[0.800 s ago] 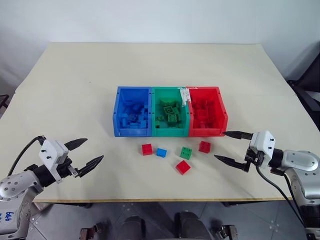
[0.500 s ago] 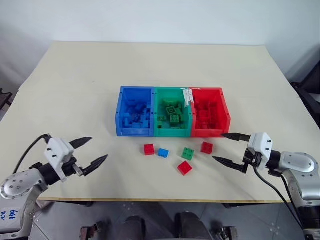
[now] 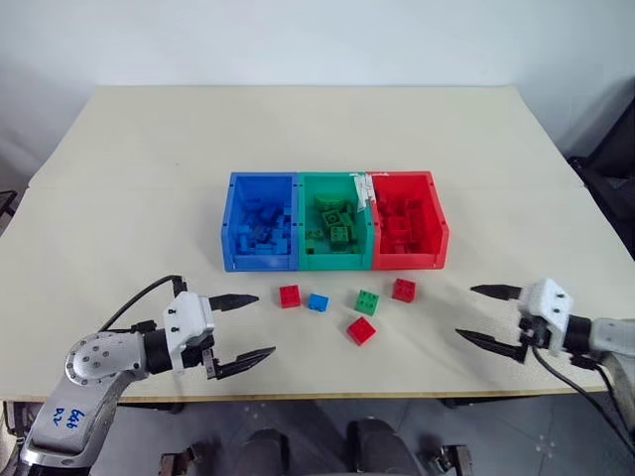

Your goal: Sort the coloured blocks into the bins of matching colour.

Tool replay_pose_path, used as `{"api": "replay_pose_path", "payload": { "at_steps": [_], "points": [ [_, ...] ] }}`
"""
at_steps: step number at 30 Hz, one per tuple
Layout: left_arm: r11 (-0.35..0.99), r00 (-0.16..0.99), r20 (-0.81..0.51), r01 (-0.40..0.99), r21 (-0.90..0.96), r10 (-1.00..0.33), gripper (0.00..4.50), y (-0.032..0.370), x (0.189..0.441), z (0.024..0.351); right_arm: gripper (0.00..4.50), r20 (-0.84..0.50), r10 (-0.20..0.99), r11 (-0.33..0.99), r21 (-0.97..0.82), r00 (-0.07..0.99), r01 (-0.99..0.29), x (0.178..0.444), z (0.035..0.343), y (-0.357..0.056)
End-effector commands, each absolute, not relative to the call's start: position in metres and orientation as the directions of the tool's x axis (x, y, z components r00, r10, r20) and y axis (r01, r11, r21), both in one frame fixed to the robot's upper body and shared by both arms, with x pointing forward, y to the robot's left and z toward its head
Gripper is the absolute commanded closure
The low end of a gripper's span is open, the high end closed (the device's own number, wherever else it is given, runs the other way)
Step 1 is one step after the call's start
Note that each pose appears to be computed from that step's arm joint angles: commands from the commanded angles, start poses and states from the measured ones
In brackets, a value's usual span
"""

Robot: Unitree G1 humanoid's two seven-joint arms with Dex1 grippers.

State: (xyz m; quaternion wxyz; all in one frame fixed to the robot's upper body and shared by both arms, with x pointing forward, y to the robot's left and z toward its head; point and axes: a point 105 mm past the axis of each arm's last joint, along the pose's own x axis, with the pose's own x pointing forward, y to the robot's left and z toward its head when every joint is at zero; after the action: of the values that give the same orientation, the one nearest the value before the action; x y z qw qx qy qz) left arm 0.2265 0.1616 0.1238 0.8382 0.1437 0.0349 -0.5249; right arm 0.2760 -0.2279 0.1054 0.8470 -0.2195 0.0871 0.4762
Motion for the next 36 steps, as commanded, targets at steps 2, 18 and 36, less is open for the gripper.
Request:
{"api": "replay_pose_path", "payload": {
  "at_steps": [2, 18, 36],
  "points": [
    [0.431, 0.474, -0.205, 0.875, 0.221, -0.856, 0.01, 0.17, 0.219, 0.129, 0.0, -0.394, 0.779, 0.414, -0.261, 0.488, -0.872, 0.286, 0.104, -0.204],
    [0.487, 0.53, -0.209, 0.844, 0.225, -0.822, 0.0, 0.185, 0.207, 0.133, 1.87, -0.395, 0.773, 0.424, -0.261, 0.496, -0.867, 0.315, 0.086, -0.186],
    [0.601, 0.617, -0.062, 0.781, 0.17, -0.784, 0.0, 0.183, 0.223, 0.146, 3.02, -0.037, 0.726, 0.658, -0.255, 0.687, -0.709, 0.364, 0.201, -0.18]
  ]
}}
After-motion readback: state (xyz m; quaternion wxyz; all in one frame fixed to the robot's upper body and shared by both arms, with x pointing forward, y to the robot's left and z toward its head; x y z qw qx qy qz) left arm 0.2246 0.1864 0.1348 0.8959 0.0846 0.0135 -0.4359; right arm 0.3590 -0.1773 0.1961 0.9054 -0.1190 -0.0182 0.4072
